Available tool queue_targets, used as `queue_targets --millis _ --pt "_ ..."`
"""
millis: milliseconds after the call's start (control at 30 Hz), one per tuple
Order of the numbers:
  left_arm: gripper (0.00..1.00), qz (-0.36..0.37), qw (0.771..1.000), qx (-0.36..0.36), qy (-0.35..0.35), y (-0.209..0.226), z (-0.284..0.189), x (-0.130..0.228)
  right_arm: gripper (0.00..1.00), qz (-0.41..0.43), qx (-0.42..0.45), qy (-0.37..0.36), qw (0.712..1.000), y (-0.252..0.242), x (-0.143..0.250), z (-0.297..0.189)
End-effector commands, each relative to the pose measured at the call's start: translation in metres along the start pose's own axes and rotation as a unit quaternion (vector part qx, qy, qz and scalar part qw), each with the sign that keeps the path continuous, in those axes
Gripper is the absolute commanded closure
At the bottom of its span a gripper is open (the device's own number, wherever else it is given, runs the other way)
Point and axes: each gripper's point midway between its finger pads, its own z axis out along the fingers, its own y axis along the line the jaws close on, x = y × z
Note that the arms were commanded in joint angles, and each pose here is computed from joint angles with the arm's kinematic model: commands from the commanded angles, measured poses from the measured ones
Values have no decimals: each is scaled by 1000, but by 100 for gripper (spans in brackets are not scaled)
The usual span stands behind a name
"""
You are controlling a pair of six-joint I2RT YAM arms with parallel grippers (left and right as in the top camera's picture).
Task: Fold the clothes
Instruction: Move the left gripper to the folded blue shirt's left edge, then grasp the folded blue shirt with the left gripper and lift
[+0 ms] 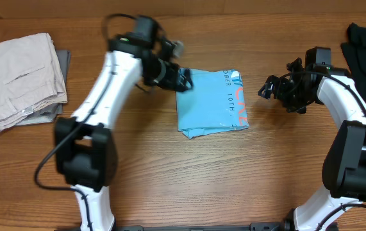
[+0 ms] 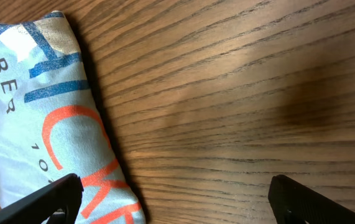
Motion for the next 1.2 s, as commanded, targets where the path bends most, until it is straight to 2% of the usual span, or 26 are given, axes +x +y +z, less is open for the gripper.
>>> queue_targets --millis 0,67,167,300,400,500,700,867,1167 --pt "0 114 992 -30 51 -14 32 17 0 -7 1 -21 1000 4 -9 -11" --pt "0 152 982 -91 73 -10 40 23 0 -7 1 -21 1000 4 -9 -11" --pt "7 223 955 -166 99 -12 46 27 0 -7 1 -21 1000 4 -9 -11" --pt "9 298 921 -219 124 -22 51 32 0 -7 1 -21 1000 4 -9 -11" --pt "10 313 908 -243 134 -23 50 35 0 -7 1 -21 1000 4 -9 -11" --pt "14 309 910 -235 144 -23 54 42 0 -7 1 -21 1000 4 -9 -11" --pt "16 300 908 -225 190 -9 71 76 0 -7 1 -21 1000 4 -9 -11" --pt "18 292 915 -180 211 -11 90 103 0 -7 1 -21 1000 4 -9 -11" --pt "16 284 924 -160 199 -15 87 99 0 -7 1 -21 1000 4 -9 -11"
